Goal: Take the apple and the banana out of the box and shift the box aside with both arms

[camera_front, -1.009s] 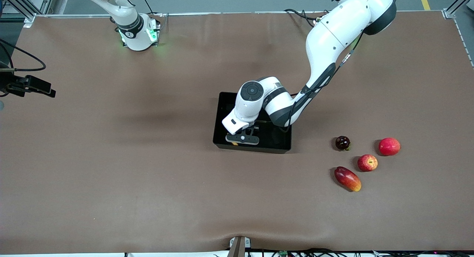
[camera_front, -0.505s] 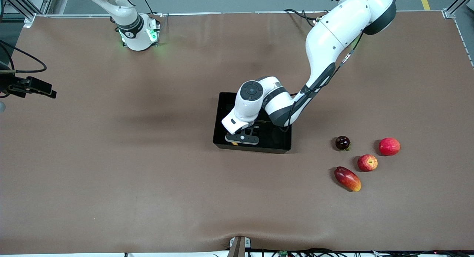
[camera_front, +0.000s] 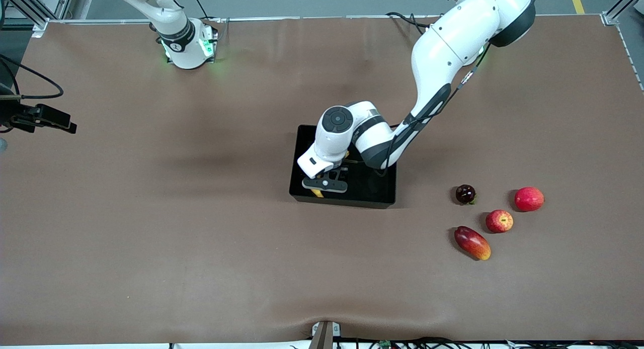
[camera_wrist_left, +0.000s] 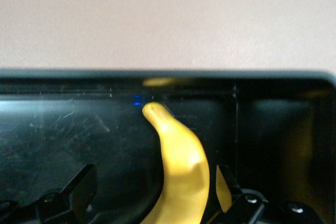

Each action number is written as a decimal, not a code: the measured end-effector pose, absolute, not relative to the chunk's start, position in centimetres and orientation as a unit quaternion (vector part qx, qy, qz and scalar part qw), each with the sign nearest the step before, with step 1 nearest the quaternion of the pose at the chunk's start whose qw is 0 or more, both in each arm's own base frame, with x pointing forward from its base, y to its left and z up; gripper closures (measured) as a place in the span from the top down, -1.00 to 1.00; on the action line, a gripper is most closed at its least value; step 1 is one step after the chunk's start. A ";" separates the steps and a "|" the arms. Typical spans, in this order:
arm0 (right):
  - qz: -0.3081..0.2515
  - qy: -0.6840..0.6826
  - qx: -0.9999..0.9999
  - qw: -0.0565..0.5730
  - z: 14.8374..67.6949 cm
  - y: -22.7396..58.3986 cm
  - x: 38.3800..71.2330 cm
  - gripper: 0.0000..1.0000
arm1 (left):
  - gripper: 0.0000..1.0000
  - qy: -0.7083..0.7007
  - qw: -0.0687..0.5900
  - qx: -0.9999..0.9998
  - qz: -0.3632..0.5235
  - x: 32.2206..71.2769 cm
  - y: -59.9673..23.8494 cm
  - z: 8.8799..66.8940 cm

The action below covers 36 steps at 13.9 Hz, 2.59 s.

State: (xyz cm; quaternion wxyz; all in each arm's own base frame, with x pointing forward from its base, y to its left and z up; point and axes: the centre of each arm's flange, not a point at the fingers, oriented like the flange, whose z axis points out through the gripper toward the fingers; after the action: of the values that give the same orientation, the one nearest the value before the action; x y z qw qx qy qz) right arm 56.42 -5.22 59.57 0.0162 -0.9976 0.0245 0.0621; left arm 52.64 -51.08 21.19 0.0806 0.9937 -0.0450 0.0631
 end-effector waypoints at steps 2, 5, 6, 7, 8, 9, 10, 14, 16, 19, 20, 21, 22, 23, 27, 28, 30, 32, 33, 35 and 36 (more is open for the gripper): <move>0.062 0.024 -0.998 0.016 59.6 -5.2 56.4 1.00 | 1.00 -0.040 0.086 0.993 0.066 53.1 -50.6 20.9; 0.062 0.025 -0.998 0.016 59.6 -5.2 56.4 1.00 | 1.00 -0.040 0.087 0.993 0.065 53.1 -50.6 20.7; 0.062 0.024 -0.998 0.016 59.6 -5.2 56.4 1.00 | 1.00 -0.040 0.088 0.993 0.065 53.1 -50.6 20.7; 0.062 0.024 -0.998 0.016 59.6 -5.2 56.4 1.00 | 1.00 -0.041 0.089 0.993 0.065 53.1 -50.7 20.7; 0.062 0.024 -0.998 0.016 59.6 -5.2 56.4 1.00 | 1.00 -0.043 0.090 0.993 0.066 53.0 -50.7 20.8; 0.062 0.025 -0.998 0.016 59.6 -5.2 56.4 1.00 | 1.00 -0.045 0.090 0.993 0.066 53.0 -50.8 20.8; 0.062 0.025 -0.998 0.016 59.6 -5.2 56.4 1.00 | 1.00 -0.046 0.091 0.993 0.066 53.0 -50.8 20.8; 0.062 0.025 -0.998 0.016 59.6 -5.3 56.4 1.00 | 1.00 -0.051 0.089 0.993 0.062 52.4 -50.9 20.4; 0.062 0.025 -0.998 0.016 59.5 -5.3 56.4 1.00 | 1.00 -0.055 0.090 0.993 0.060 51.9 -51.3 20.2; 0.063 0.025 -0.998 0.016 59.5 -5.3 56.5 1.00 | 1.00 -0.060 0.096 0.992 0.063 51.4 -51.9 20.2; 0.063 0.025 -0.998 0.016 59.5 -5.3 56.5 1.00 | 1.00 -0.061 0.098 0.991 0.062 51.3 -52.0 20.0; 0.063 0.025 -0.998 0.016 59.5 -5.3 56.5 1.00 | 1.00 -0.061 0.102 0.991 0.062 51.2 -52.1 19.6; 0.063 0.025 -0.998 0.016 59.4 -5.3 56.5 1.00 | 1.00 -0.060 0.106 0.991 0.060 51.1 -52.1 19.1; 0.063 0.025 -0.998 0.016 59.4 -5.3 56.5 1.00 | 1.00 -0.060 0.107 0.991 0.057 50.9 -52.1 18.4; 0.064 0.025 -0.998 0.016 59.4 -5.3 56.5 1.00 | 1.00 -0.060 0.109 0.991 0.050 50.6 -52.2 17.0; 0.064 0.025 -0.998 0.016 59.4 -5.3 56.5 1.00 | 1.00 -0.061 0.109 0.991 0.050 50.5 -52.2 17.0; 0.064 0.025 -0.998 0.016 59.4 -5.3 56.5 1.00 | 1.00 -0.066 0.109 0.991 0.050 50.0 -52.7 17.0; 0.064 0.025 -0.998 0.016 59.4 -5.3 56.5 1.00 | 1.00 -0.069 0.109 0.990 0.049 49.7 -53.0 17.0; 0.064 0.025 -0.998 0.016 59.4 -5.3 56.5 1.00 | 1.00 -0.069 0.109 0.990 0.049 49.6 -53.1 17.0; 0.064 0.025 -0.998 0.016 59.4 -5.3 56.5 1.00 | 0.62 -0.069 0.109 0.990 0.049 49.6 -53.0 17.0; 0.064 0.025 -0.998 0.016 59.4 -5.3 56.5 1.00 | 0.37 -0.069 0.109 0.991 0.049 49.6 -53.0 16.9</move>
State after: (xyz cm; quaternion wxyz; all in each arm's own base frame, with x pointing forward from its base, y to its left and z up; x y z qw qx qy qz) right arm 56.50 -5.30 59.38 0.0162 -0.9975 0.0252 0.0638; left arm 49.63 -53.01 16.93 0.1087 0.9905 -0.0687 0.0488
